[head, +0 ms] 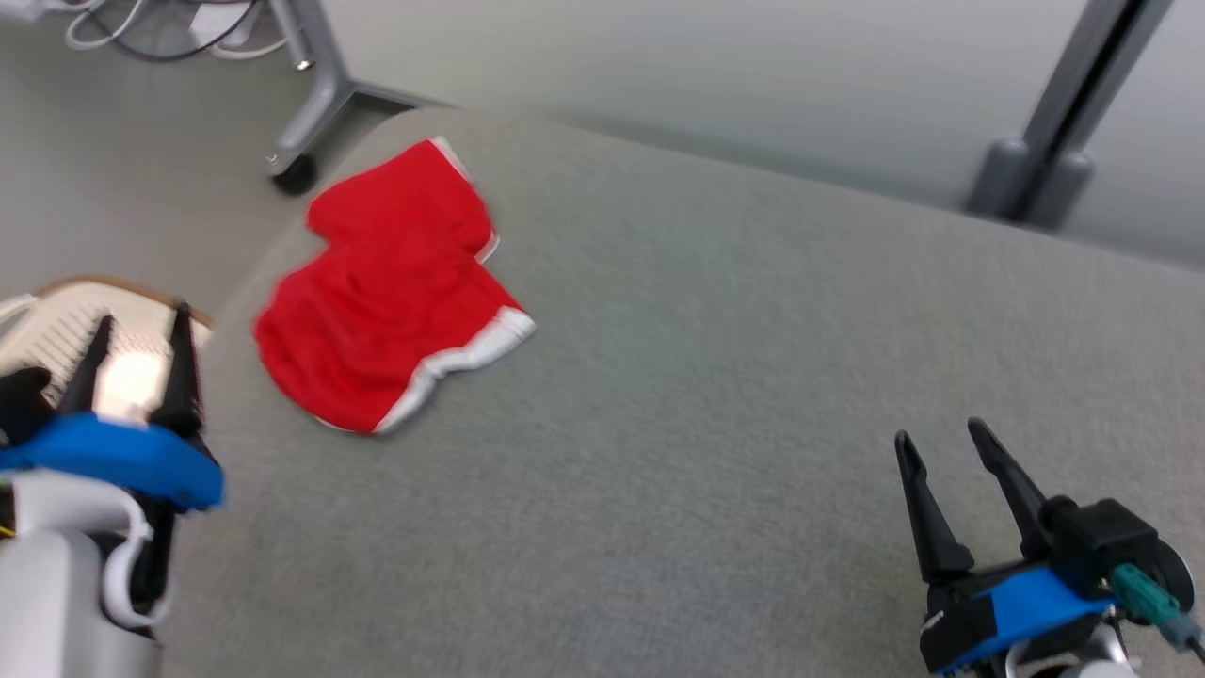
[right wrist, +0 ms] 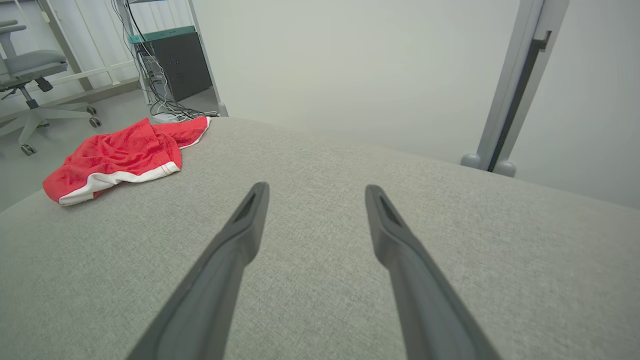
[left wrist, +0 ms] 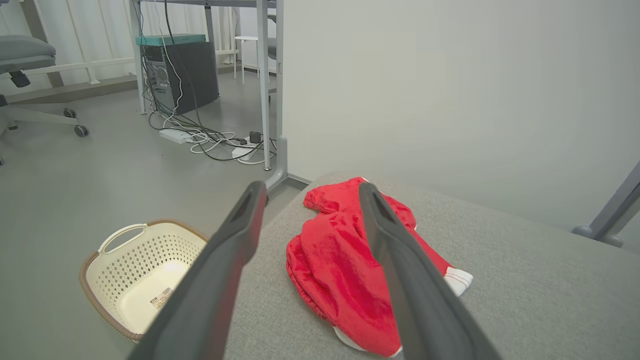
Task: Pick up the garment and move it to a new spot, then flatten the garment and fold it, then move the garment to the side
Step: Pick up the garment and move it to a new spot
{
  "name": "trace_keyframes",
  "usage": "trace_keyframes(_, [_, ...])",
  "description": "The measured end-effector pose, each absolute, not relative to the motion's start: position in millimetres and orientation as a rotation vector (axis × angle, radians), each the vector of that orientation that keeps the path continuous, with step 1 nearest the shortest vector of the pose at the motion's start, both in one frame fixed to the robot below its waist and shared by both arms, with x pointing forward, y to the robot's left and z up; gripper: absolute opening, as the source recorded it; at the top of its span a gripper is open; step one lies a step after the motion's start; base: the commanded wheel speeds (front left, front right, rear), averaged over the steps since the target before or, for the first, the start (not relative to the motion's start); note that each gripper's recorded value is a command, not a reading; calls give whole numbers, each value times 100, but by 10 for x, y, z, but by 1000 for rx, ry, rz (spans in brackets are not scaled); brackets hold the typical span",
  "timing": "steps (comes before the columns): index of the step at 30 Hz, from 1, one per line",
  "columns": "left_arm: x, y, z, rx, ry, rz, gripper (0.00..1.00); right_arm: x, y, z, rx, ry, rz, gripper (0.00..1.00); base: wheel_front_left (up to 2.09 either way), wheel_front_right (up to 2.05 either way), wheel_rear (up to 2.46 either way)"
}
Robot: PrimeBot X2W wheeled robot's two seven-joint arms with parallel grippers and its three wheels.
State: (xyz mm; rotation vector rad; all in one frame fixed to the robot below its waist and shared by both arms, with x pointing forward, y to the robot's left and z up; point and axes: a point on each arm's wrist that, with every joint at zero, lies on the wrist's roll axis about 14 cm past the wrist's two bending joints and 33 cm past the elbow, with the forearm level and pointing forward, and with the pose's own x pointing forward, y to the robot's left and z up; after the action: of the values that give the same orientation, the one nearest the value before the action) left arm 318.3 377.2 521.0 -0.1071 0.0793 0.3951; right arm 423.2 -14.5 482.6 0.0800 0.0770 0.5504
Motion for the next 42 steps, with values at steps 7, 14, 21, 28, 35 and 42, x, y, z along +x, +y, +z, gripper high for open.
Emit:
trace_keyframes(7, [3872,3939,4763,-198,330,395,100,4411,-466,4561,84,125,474,100,0,0,0])
trace_keyframes(14, [4307,3897,4138,-295,560,422,100,4571,-859,4286,66,175,377,100,0,0,0])
trace_keyframes(21, [4261,3865,3569,-294,811,499,100,4629,-1094,4128,53,197,319,100,0,0,0])
trace_keyframes(28, [4113,3770,3385,-349,951,545,0,4635,-1158,4159,52,182,300,100,0,0,0])
trace_keyframes(35, [4134,3872,3777,-298,834,530,0,4611,-1127,4303,74,146,297,100,0,0,0])
trace_keyframes(42, [4286,4069,4813,-128,545,464,0,4482,-945,4606,128,70,323,100,0,0,0])
